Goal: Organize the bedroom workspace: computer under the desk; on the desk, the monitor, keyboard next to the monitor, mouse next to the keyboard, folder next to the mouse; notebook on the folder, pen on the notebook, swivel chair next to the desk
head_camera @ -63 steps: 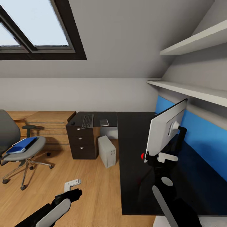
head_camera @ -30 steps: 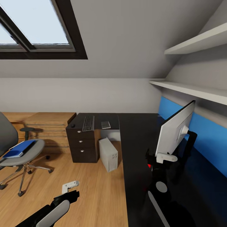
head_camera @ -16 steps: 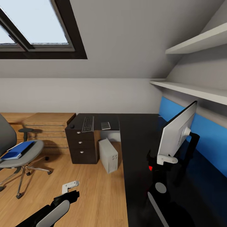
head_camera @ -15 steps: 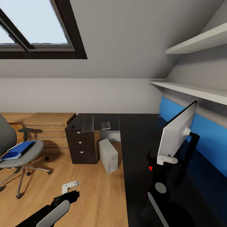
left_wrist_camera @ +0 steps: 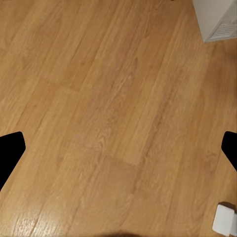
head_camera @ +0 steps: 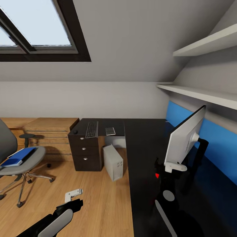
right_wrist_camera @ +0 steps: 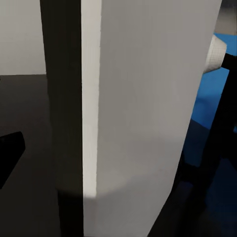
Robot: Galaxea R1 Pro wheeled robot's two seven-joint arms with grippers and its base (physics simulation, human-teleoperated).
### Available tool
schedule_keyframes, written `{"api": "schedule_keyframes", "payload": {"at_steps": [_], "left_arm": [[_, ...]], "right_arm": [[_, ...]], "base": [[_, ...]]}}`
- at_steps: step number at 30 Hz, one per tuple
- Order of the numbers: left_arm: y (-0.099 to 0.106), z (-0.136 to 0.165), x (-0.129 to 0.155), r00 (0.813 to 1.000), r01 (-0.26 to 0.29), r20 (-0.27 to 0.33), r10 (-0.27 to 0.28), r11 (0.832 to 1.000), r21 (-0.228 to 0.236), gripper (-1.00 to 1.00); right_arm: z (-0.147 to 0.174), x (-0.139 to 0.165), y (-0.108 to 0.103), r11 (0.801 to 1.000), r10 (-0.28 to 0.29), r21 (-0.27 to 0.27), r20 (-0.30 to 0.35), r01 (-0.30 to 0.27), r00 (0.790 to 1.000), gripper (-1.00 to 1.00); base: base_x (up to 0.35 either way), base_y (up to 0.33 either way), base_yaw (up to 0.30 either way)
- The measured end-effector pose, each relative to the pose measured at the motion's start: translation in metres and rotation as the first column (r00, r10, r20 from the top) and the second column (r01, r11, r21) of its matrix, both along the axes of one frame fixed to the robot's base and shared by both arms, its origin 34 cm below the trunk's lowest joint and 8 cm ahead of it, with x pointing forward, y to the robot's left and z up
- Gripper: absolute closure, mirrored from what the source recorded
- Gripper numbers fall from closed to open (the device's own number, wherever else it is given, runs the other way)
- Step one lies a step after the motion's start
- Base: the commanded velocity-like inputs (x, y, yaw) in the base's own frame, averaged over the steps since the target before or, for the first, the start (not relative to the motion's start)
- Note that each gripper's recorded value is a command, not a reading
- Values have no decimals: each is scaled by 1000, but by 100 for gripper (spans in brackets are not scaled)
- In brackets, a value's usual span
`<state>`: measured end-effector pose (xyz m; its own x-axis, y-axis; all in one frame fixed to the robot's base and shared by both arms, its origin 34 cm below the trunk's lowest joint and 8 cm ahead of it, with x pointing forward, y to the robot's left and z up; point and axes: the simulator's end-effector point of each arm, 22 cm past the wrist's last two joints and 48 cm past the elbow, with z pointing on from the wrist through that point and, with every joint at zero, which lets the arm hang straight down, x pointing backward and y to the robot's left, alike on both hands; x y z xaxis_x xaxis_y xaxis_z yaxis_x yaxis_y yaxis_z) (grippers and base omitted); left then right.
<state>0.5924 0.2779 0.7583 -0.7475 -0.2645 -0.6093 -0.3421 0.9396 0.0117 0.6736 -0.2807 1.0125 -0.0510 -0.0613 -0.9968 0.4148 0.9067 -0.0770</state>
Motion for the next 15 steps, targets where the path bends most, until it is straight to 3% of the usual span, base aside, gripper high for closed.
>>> {"api": "schedule_keyframes", "payload": {"at_steps": [5, 10, 15], "left_arm": [[-3, 0, 0, 1000, 2, 0, -2, 1000, -4, -100], [-9, 2, 2, 1000, 12, 10, -12, 1000, -2, -100], [-10, 3, 4, 1000, 17, 17, -17, 1000, 6, -100]], "right_arm": [[1, -1, -4, 1000, -15, 2, 3, 15, 1000, -100], [2, -8, -17, 997, -79, 2, 9, 79, 997, -100], [2, -9, -19, 996, -90, 2, 10, 90, 996, -100]], "base": [[0, 0, 0], [0, -46, 0], [0, -51, 0]]}}
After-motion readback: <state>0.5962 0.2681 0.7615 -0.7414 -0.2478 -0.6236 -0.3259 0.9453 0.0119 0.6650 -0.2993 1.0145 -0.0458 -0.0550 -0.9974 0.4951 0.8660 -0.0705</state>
